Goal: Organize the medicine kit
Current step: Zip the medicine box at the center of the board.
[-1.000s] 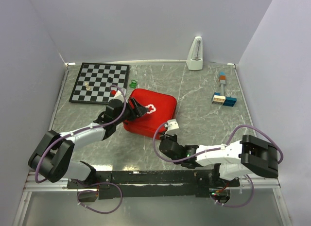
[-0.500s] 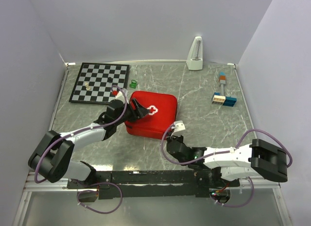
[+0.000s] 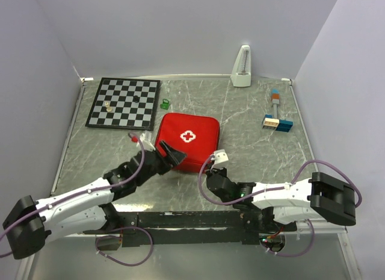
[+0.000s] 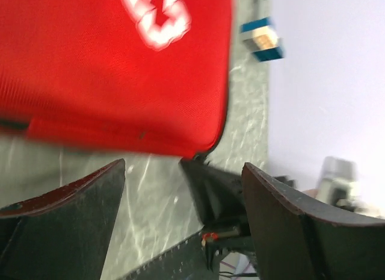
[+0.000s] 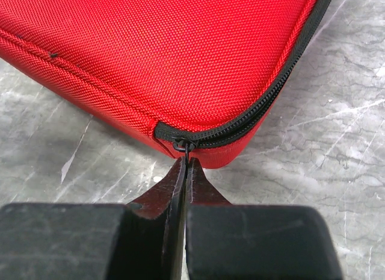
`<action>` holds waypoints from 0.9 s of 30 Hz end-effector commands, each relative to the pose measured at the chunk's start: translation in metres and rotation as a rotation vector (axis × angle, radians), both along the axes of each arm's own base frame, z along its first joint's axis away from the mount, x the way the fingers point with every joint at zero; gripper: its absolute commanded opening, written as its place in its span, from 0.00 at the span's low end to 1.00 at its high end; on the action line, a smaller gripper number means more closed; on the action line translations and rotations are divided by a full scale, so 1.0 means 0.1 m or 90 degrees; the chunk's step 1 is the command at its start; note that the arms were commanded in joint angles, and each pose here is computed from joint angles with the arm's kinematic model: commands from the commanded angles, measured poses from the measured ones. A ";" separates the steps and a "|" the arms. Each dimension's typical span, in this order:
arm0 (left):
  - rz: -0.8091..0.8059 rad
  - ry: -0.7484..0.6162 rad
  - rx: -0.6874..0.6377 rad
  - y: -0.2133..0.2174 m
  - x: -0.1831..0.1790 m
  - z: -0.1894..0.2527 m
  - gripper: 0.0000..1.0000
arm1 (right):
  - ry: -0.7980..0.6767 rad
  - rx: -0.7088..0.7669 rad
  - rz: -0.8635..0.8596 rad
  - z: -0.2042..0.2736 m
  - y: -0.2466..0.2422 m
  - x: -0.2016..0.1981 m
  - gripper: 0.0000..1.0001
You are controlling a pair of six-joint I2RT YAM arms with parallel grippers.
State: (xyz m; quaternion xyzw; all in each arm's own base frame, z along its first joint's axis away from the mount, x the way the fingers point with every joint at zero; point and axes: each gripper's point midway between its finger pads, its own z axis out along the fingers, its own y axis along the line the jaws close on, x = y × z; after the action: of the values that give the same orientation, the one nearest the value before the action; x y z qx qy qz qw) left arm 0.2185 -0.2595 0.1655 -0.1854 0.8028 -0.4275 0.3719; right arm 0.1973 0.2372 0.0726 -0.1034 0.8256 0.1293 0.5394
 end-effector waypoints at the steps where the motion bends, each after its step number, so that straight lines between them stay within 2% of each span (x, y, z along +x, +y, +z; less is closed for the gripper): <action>1: 0.128 0.114 0.033 0.19 -0.11 -0.54 0.82 | -0.028 0.016 -0.017 0.18 0.07 0.10 0.00; 3: 0.136 0.135 0.051 0.16 -0.09 -0.64 0.83 | -0.027 0.014 -0.014 0.18 0.09 0.09 0.00; 8: 0.161 0.114 0.055 0.07 0.07 -0.57 0.84 | -0.026 0.011 -0.004 0.19 0.13 0.07 0.00; 13: 0.208 0.063 0.022 0.13 0.22 -0.36 0.85 | -0.024 0.011 0.010 0.19 0.19 0.03 0.00; 18: 0.240 0.060 -0.011 0.24 0.22 -0.31 0.84 | -0.020 0.011 0.019 0.17 0.23 0.01 0.00; 21: 0.284 0.072 -0.003 0.42 0.22 -0.38 0.80 | -0.021 0.012 0.020 0.18 0.24 0.01 0.00; 27: 0.327 0.082 0.038 0.76 0.39 -0.49 0.62 | -0.022 0.012 0.020 0.18 0.23 0.00 0.00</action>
State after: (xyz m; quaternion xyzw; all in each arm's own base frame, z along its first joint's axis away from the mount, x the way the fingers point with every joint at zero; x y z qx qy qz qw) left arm 0.2427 -0.2125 0.1208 -0.3755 0.7736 -0.3199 0.3978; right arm 0.1954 0.2438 0.0699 -0.1251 0.8251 0.1166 0.5385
